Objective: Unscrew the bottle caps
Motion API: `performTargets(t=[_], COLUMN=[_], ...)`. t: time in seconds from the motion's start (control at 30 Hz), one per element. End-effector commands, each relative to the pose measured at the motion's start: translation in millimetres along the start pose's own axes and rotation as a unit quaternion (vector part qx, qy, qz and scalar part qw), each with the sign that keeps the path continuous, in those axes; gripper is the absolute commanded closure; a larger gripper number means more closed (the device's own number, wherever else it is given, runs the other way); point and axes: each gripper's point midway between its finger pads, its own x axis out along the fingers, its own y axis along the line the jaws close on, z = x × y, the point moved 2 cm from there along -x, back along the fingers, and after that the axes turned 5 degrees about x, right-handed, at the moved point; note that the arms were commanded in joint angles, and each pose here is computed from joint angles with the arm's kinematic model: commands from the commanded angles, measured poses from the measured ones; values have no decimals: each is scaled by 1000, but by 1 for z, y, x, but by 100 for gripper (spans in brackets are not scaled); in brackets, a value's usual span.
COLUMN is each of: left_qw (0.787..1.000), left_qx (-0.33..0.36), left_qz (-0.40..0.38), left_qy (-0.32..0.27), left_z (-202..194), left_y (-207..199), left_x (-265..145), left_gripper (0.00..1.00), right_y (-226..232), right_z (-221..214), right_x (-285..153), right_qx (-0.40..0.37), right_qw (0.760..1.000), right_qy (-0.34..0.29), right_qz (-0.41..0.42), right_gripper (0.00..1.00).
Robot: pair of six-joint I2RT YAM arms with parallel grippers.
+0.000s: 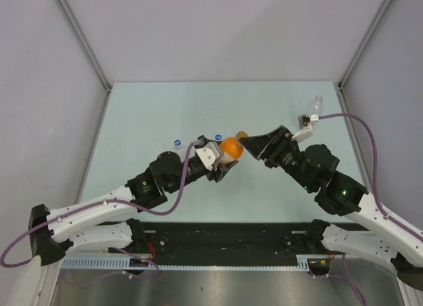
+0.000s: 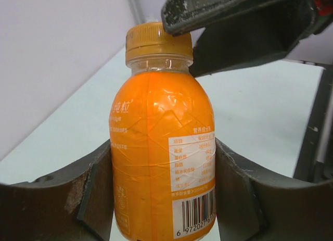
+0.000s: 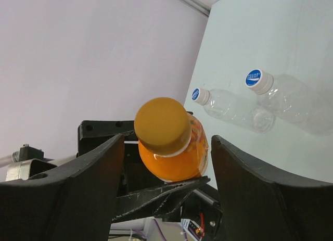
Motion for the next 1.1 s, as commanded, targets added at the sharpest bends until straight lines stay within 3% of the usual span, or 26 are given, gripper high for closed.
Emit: performTargets(t=[0.0,0.23,0.6,0.93,1.07], left_qw=[996,991,990,991,993], left_qx=[34,87,94,91,88], left_qz=[83,105,107,101,80], left_qy=[-22,-7,-14,-15,-24], left_z=[15,15,20,21,28], left_y=[21,12,7,4,0], left_x=[5,14,12,10,10], left_gripper=[100,100,100,100,100], right_y=[22,24,18,17,16], right_z=[20,27,25,23,21], right_x=[-3,1,8,11,12], right_qx=[37,40,26,13,-2], right_qw=[998,997,998,998,999], right_qy=[-41,-61,-63,-58,-53], right_qz=[21,19,3,3,4], right_gripper=[30,32,38,66,86])
